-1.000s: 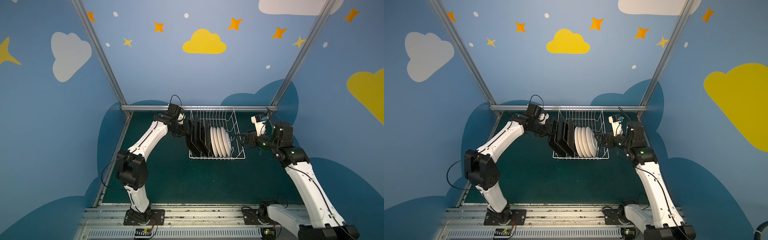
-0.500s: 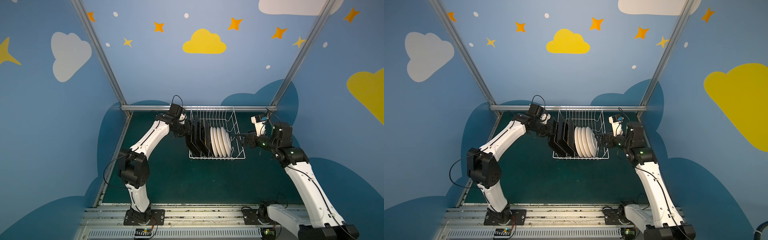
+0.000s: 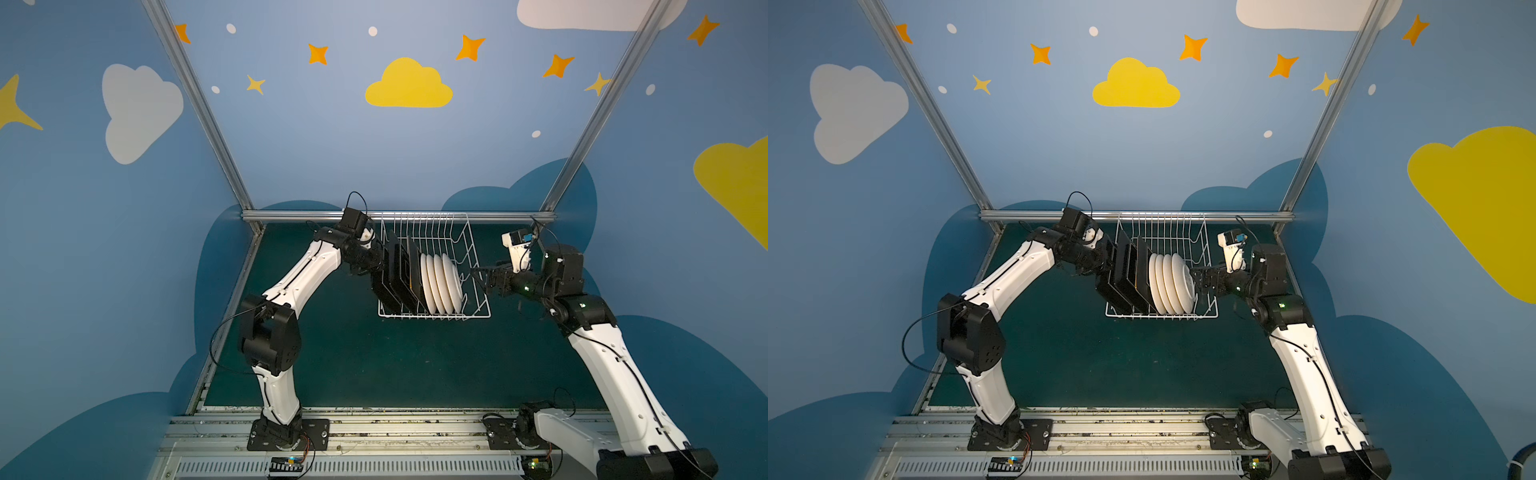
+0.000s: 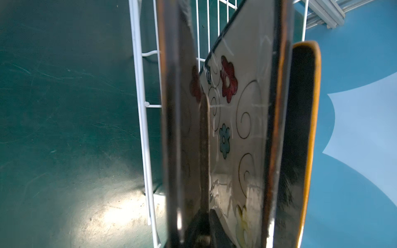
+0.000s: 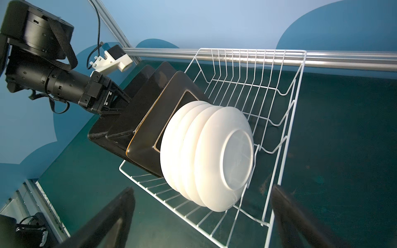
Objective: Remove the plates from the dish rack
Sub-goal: 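Close the left gripper on the flowered square plate's edge while the right gripper waits, then lift the flowered plate up out of the rack with the left gripper, then tilt the plate flat toward the right gripper while the right gripper grasps its far edge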
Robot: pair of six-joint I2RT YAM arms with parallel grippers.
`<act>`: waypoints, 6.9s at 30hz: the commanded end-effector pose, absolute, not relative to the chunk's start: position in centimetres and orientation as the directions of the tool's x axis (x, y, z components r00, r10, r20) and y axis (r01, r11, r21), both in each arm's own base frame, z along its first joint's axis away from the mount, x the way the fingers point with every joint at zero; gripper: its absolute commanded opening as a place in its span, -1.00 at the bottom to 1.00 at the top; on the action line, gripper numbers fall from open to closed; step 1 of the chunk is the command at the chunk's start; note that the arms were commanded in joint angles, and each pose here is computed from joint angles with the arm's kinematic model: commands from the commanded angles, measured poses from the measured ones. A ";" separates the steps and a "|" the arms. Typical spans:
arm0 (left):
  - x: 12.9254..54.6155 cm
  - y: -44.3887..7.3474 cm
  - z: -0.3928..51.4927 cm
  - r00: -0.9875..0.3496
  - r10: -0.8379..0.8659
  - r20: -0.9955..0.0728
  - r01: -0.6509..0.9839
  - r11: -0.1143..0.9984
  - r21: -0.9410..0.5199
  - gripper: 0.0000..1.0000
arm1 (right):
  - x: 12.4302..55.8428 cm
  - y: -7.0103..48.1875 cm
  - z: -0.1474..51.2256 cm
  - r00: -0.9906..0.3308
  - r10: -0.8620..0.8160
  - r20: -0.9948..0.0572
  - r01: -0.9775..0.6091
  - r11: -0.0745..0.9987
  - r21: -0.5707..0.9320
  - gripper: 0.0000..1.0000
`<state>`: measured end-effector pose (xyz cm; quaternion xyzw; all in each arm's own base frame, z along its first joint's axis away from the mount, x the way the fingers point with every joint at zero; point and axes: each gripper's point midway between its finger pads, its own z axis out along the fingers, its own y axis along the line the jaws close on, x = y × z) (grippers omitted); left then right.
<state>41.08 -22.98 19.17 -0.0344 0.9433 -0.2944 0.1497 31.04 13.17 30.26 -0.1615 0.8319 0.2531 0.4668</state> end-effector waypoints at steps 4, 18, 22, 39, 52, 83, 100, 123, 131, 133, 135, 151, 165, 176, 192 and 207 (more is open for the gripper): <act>40.5 -22.5 17.8 -0.965 -0.162 -0.207 -0.026 0.842 -0.539 -0.65 | 31.1 13.2 30.5 -0.488 -0.037 -0.872 -0.512 0.821 0.251 0.96; 40.1 -22.4 18.6 -0.957 -0.193 -0.218 -0.046 0.841 -0.540 -0.94 | 30.6 13.9 30.7 -0.479 -0.048 -0.876 -0.551 0.793 0.259 0.96; 40.2 -22.5 19.4 -0.952 -0.206 -0.225 -0.048 0.830 -0.556 -0.94 | 30.3 14.1 30.9 -0.475 -0.055 -0.878 -0.568 0.781 0.258 0.96; 40.1 -22.6 24.1 -0.930 -0.226 -0.291 -0.008 0.802 -0.598 -0.94 | 30.3 14.2 30.9 -0.472 -0.057 -0.879 -0.569 0.782 0.254 0.96; 40.1 -22.4 27.1 -0.906 -0.242 -0.347 0.025 0.787 -0.616 -0.94 | 30.3 14.4 31.1 -0.467 -0.051 -0.883 -0.570 0.781 0.256 0.96; 39.3 -18.3 34.7 -0.773 -0.332 -0.541 0.130 0.751 -0.647 -0.94 | 30.7 14.7 32.1 -0.451 -0.006 -0.892 -0.565 0.776 0.280 0.96; 37.8 -17.3 41.6 -0.564 -0.242 -0.789 0.371 0.780 -0.504 -0.94 | 30.9 15.0 32.8 -0.479 0.041 -0.877 -0.541 0.773 0.332 0.96; 35.8 -17.2 44.9 0.037 0.315 -0.948 0.446 0.844 0.298 -0.94 | 33.7 17.7 35.2 -0.677 0.259 -0.689 -0.380 0.678 0.629 0.96; 34.8 -18.9 44.3 0.227 0.495 -0.838 0.407 0.734 0.544 -0.94 | 34.0 20.1 36.6 -0.714 0.257 -0.651 -0.391 0.624 0.676 0.96; 34.6 -19.4 44.1 0.255 0.529 -0.809 0.393 0.708 0.587 -0.94 | 34.2 20.6 37.0 -0.722 0.264 -0.639 -0.391 0.606 0.692 0.96; 34.2 -19.9 44.0 0.287 0.556 -0.780 0.390 0.676 0.625 -0.94 | 34.4 21.1 37.2 -0.731 0.266 -0.628 -0.391 0.590 0.706 0.96; 32.2 -23.1 42.2 0.481 0.675 -0.559 0.287 0.481 0.828 -0.94 | 35.8 24.8 37.3 -0.819 0.260 -0.511 -0.338 0.502 0.796 0.96; 31.7 -24.1 41.3 0.539 0.704 -0.462 0.200 0.426 0.882 -0.93 | 36.1 27.8 33.3 -0.916 0.229 -0.329 -0.184 0.489 0.853 0.67; 31.7 -24.3 40.6 0.539 0.707 -0.458 0.196 0.423 0.885 -0.94 | 36.4 29.3 31.5 -0.945 0.224 -0.237 -0.106 0.476 0.873 0.19; 31.9 -24.4 39.8 0.526 0.712 -0.464 0.206 0.423 0.883 -0.79 | 36.2 30.8 31.0 -0.964 0.190 -0.186 -0.087 0.438 0.895 -0.70; 32.6 -23.8 38.9 0.478 0.726 -0.495 0.208 0.454 0.866 0.35 | 36.5 31.0 34.1 -0.956 0.223 -0.193 -0.117 0.311 0.943 -1.00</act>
